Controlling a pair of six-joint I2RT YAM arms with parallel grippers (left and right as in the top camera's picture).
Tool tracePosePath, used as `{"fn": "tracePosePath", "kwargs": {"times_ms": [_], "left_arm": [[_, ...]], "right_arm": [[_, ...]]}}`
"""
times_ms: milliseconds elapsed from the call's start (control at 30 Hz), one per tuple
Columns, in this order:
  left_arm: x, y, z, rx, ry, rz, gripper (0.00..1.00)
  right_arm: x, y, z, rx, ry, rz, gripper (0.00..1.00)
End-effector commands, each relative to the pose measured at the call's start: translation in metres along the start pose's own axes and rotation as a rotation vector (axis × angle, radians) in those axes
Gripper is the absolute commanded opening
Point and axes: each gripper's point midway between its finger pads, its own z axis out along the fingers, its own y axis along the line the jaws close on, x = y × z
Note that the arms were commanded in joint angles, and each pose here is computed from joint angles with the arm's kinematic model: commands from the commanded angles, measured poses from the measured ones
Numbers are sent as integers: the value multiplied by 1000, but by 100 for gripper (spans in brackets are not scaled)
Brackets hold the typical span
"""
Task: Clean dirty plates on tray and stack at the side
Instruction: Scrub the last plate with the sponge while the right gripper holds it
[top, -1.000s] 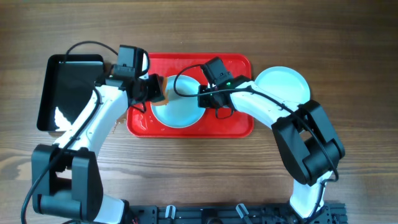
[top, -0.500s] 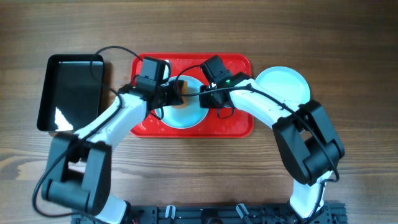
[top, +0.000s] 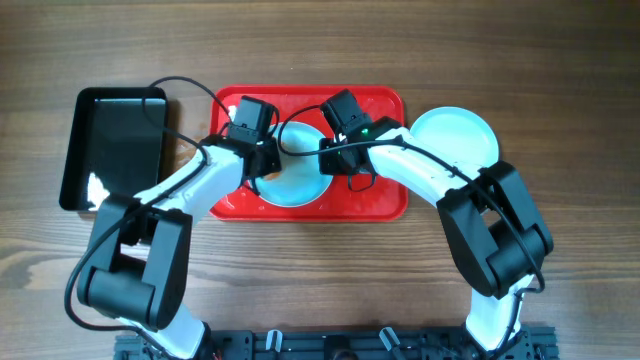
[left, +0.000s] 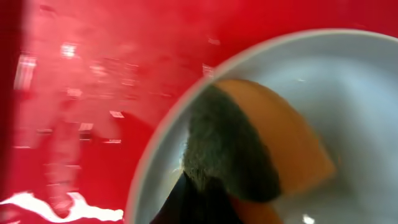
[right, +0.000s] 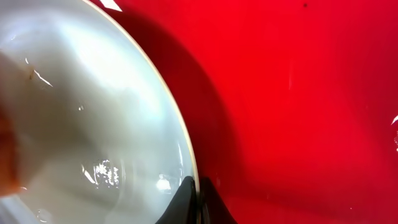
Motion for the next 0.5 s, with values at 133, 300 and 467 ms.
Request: {"fn": "tracePosePath", "kwargs": {"times_ms": [133,300,467], "left_arm": [[-42,21,-46,-69,-184,-35,4],[-38,-30,-52,217,-132,-19,4],[-16,-59,-16,324,-12,-57,4]], "right_arm": [[-5,-4,4,23,-7,-19,4],[-5,-3,4,20,-7,-17,4],[-4,-2,4,12,-2,5,4]]}}
